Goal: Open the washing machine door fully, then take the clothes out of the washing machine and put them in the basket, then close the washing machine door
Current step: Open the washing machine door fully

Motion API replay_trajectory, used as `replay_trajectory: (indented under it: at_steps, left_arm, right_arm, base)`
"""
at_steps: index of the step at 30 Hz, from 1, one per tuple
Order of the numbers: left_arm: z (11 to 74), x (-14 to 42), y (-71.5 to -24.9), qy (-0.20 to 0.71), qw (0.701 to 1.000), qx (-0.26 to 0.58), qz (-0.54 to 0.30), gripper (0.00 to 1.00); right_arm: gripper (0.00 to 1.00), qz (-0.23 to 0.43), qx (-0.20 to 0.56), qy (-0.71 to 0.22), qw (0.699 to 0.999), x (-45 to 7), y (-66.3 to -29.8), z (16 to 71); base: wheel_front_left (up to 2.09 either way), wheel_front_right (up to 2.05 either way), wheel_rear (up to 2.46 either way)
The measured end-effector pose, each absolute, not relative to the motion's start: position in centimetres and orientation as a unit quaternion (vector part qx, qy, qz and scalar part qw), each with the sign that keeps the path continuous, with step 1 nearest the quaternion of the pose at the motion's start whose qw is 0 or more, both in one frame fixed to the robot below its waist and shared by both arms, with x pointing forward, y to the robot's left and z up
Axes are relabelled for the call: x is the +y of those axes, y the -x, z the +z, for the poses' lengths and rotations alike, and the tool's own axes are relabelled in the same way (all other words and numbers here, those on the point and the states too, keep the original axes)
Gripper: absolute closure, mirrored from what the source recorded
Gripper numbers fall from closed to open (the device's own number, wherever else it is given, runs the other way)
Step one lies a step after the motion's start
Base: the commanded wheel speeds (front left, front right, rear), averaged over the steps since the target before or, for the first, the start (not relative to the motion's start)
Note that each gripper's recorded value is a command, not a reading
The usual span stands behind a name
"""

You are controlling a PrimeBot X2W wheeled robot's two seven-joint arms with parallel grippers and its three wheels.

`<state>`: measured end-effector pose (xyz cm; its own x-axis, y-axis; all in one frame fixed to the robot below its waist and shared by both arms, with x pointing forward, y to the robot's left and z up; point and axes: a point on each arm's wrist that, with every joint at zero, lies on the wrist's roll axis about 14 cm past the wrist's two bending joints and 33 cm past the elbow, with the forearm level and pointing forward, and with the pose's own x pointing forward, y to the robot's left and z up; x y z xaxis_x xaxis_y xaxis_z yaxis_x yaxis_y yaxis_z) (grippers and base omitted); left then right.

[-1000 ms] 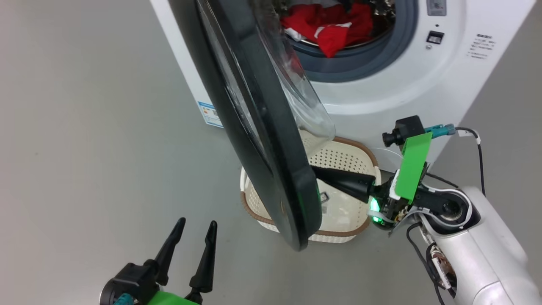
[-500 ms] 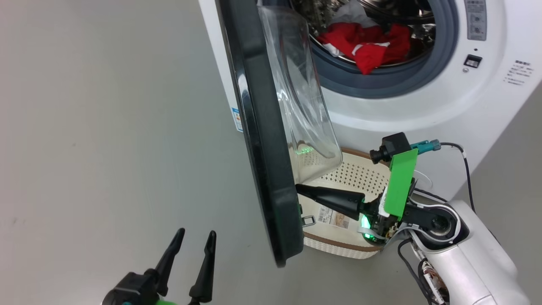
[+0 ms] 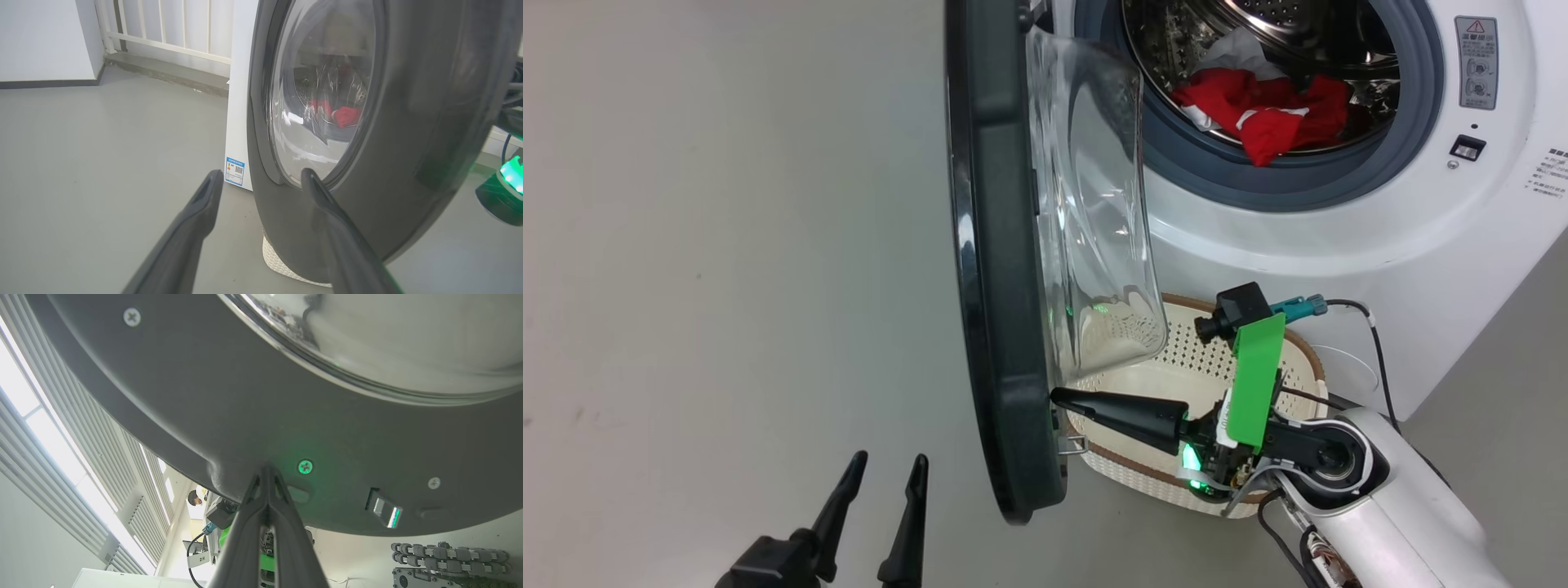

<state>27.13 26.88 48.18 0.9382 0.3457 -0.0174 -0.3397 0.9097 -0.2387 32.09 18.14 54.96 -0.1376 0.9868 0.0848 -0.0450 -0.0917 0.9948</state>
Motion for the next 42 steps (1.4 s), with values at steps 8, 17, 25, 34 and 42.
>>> replay_trajectory:
  at_steps: [8, 17, 25, 34, 42]
  left_arm:
    - [48.5, 27.2, -27.0, 0.119, 0.976, -0.018, 0.181, 0.00]
    - [48.1, 26.9, -26.7, 0.122, 0.976, -0.014, 0.179, 0.00]
    - [48.1, 26.7, -26.8, 0.123, 0.977, -0.014, 0.174, 0.00]
    - [48.0, 26.3, -27.4, 0.124, 0.978, -0.012, 0.165, 0.00]
    - [48.0, 26.3, -27.9, 0.124, 0.979, -0.013, 0.162, 0.00]
  right_arm:
    - [1.00, 0.567, 0.498, -0.475, 0.453, 18.4, -31.8, 55.0]
    - [0.84, 0.558, 0.484, -0.486, 0.467, 18.3, -32.4, 55.4]
    - [0.00, 0.526, 0.482, -0.496, 0.495, 17.2, -32.8, 53.6]
    - [0.00, 0.480, 0.475, -0.499, 0.543, 15.1, -33.7, 50.9]
    - [0.00, 0.416, 0.475, -0.517, 0.578, 12.0, -34.1, 47.6]
  base:
    - [0.00, 0.00, 0.00]
    - [0.00, 0.00, 0.00]
    - [0.00, 0.00, 0.00]
    - [0.00, 0.00, 0.00]
    - [0.00, 0.00, 0.00]
